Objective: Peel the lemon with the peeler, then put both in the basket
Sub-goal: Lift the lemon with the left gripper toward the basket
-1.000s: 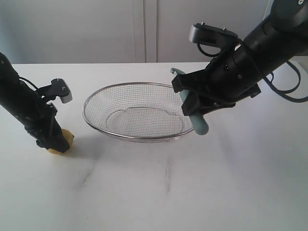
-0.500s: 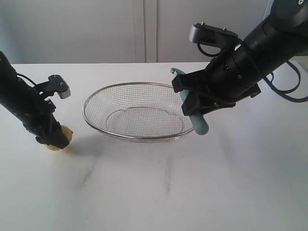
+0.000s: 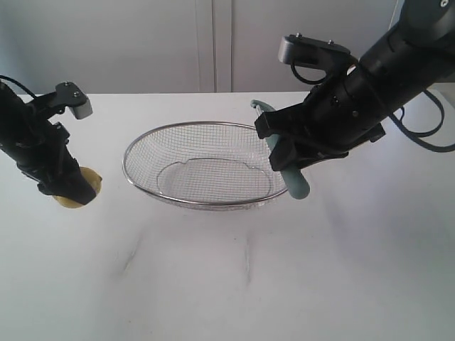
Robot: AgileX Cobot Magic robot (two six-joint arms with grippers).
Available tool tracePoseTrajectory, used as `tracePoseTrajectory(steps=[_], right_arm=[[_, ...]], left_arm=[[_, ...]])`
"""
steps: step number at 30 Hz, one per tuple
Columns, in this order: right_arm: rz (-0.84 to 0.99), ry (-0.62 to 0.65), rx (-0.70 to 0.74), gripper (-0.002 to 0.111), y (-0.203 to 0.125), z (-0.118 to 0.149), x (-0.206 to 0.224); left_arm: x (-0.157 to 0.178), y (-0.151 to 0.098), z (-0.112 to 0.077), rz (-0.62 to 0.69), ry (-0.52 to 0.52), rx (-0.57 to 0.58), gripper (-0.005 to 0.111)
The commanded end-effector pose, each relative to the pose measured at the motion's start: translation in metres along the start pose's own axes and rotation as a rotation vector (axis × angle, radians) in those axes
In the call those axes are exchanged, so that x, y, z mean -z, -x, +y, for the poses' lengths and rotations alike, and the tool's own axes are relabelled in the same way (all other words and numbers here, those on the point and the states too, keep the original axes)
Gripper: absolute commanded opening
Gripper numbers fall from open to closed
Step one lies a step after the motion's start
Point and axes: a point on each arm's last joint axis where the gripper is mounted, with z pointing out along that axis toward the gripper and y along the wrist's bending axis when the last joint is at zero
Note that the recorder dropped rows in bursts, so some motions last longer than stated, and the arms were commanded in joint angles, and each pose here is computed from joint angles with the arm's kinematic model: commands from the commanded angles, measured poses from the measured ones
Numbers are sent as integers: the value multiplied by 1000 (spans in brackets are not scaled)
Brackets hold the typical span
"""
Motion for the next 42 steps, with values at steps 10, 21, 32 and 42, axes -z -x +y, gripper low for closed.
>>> tracePoseTrajectory(steps=[10, 21, 32, 42], right_arm=[[-48, -13, 11, 0, 3, -2, 3], [-35, -15, 5, 0, 1, -4, -2], [-19, -16, -11, 0, 3, -8, -13], [-26, -14, -14, 0, 3, -8, -13]], left_arm=[[41, 18, -25, -174, -36, 69, 0], [51, 43, -29, -456, -121, 252, 0], [52, 47, -26, -501, -111, 288, 0], [53, 49, -29, -526, -131, 195, 0]])
